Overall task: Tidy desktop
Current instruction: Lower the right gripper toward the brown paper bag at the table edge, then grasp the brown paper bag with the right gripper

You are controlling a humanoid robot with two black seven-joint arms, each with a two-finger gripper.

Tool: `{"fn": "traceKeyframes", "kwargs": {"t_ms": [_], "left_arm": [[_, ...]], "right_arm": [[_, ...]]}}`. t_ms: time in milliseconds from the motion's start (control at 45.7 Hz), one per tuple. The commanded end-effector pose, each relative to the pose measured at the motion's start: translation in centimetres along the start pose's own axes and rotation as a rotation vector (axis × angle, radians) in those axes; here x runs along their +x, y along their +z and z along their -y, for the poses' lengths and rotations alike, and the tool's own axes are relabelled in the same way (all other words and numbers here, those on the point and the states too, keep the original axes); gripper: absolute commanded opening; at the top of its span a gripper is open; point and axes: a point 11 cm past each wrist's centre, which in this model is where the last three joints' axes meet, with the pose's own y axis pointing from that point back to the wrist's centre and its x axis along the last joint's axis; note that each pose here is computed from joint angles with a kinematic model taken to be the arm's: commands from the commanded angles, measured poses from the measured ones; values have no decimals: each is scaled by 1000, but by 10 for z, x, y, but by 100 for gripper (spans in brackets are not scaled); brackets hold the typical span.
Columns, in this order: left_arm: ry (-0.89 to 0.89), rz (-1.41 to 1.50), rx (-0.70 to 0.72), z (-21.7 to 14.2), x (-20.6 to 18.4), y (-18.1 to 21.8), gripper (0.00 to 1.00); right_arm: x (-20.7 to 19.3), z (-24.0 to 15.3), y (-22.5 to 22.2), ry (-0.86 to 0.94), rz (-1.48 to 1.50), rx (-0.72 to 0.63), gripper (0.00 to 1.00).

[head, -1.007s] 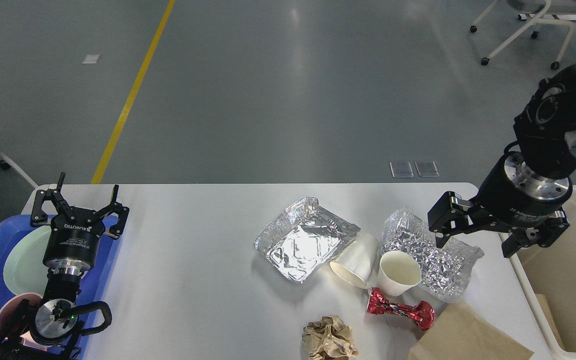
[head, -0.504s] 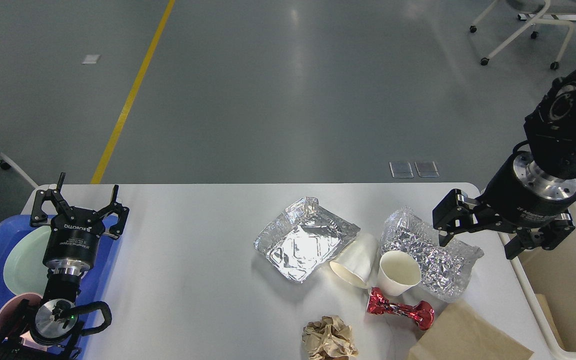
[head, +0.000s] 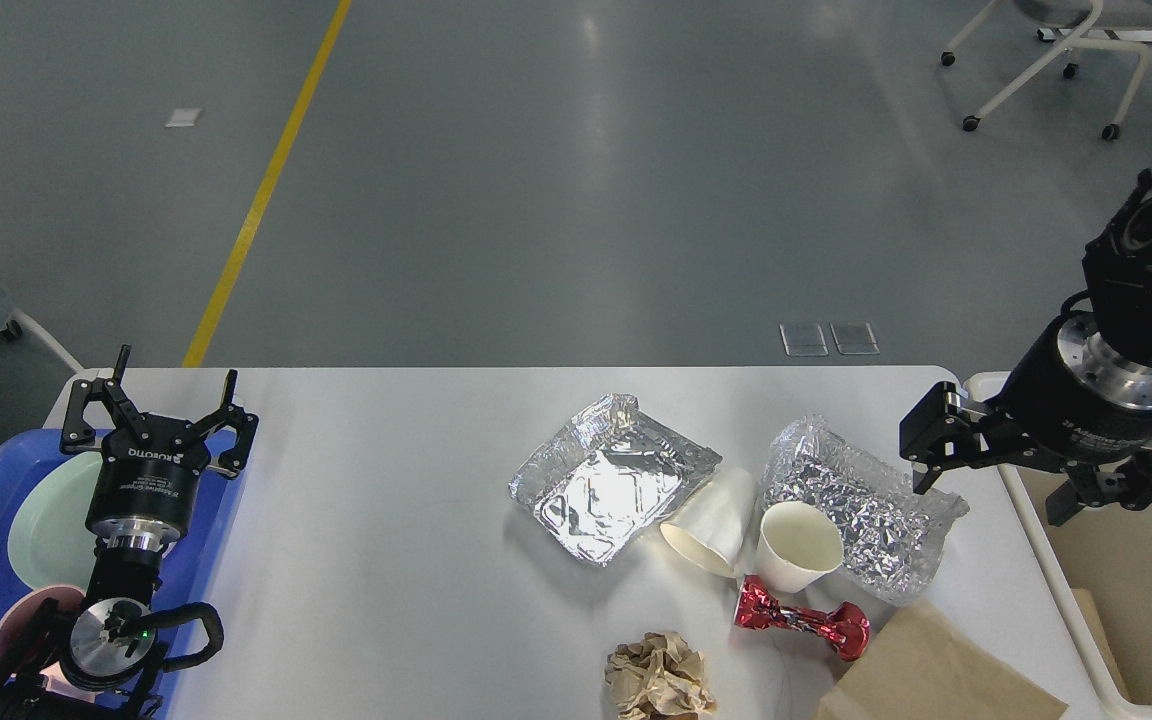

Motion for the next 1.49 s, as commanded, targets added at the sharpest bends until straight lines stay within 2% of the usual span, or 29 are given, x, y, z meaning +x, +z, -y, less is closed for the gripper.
{"fn": "traceKeyframes", "kwargs": {"t_ms": [0, 197, 372, 591, 920, 1401, 1467], "left_arm": [[-1, 0, 0, 0, 0, 0, 96], [1, 0, 0, 0, 0, 0, 96], [-1, 0, 0, 0, 0, 0, 96], [-1, 0, 0, 0, 0, 0, 96], [-1, 0, 0, 0, 0, 0, 96], [1, 0, 0, 0, 0, 0, 96], [-1, 0, 0, 0, 0, 0, 96]], "right_arm": [[-5, 30, 14, -19, 68, -30, 99], [-30, 85, 39, -125, 120, -92, 98], [-57, 128, 69, -190, 171, -71, 98], [-68, 150, 91, -169, 245, -65, 98], [-99, 194, 88, -183, 335, -43, 98], [-94, 239, 100, -119, 439, -90, 100], [-96, 244, 95, -111, 430, -97, 96]]}}
